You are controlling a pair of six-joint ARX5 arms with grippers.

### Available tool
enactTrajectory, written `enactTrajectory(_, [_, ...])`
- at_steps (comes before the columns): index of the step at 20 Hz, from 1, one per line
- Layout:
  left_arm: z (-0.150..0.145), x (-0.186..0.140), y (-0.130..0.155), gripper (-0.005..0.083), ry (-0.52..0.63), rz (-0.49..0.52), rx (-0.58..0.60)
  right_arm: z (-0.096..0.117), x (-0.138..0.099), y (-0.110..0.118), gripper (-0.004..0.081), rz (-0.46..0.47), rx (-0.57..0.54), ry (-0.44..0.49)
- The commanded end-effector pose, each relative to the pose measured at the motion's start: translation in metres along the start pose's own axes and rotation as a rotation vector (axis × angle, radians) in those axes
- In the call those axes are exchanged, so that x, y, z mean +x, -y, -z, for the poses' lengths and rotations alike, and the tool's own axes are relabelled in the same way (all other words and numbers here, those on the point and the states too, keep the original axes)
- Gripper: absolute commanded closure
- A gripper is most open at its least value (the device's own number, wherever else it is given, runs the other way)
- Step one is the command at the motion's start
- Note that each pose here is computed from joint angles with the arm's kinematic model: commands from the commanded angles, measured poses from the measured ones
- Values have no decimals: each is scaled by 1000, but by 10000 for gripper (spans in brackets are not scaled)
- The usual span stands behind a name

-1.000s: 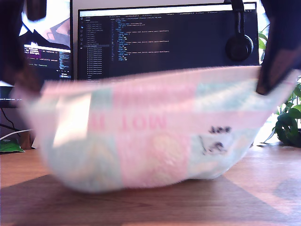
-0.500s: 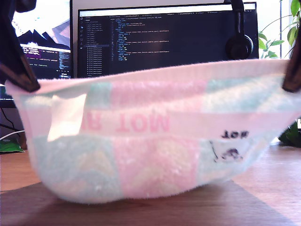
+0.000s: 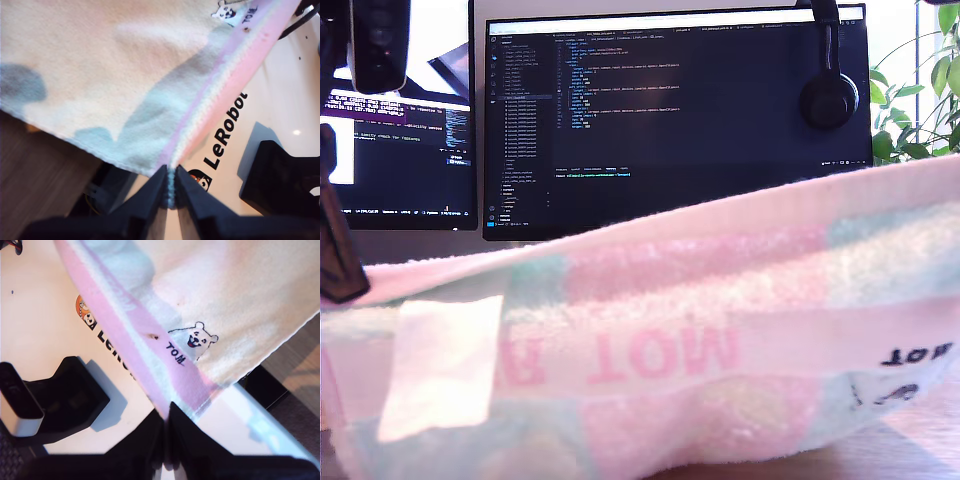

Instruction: Fold the tea towel to a neat square and place it to the right

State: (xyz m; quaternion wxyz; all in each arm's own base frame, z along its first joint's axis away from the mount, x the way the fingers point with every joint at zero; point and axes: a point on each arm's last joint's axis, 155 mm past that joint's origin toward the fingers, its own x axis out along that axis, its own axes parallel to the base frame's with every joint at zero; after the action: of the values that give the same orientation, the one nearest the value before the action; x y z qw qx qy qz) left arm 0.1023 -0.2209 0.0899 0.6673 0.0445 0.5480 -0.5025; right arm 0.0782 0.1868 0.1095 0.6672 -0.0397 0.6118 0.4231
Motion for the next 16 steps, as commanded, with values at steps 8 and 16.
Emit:
enactTrajectory(8, [13,4,20,797,-49,98,-15,15,4,-18,782,-100,6,-60])
enactTrajectory(16, [11,4,19,797,-44,93,-10,13,5,-14,782,-74,-3,-51])
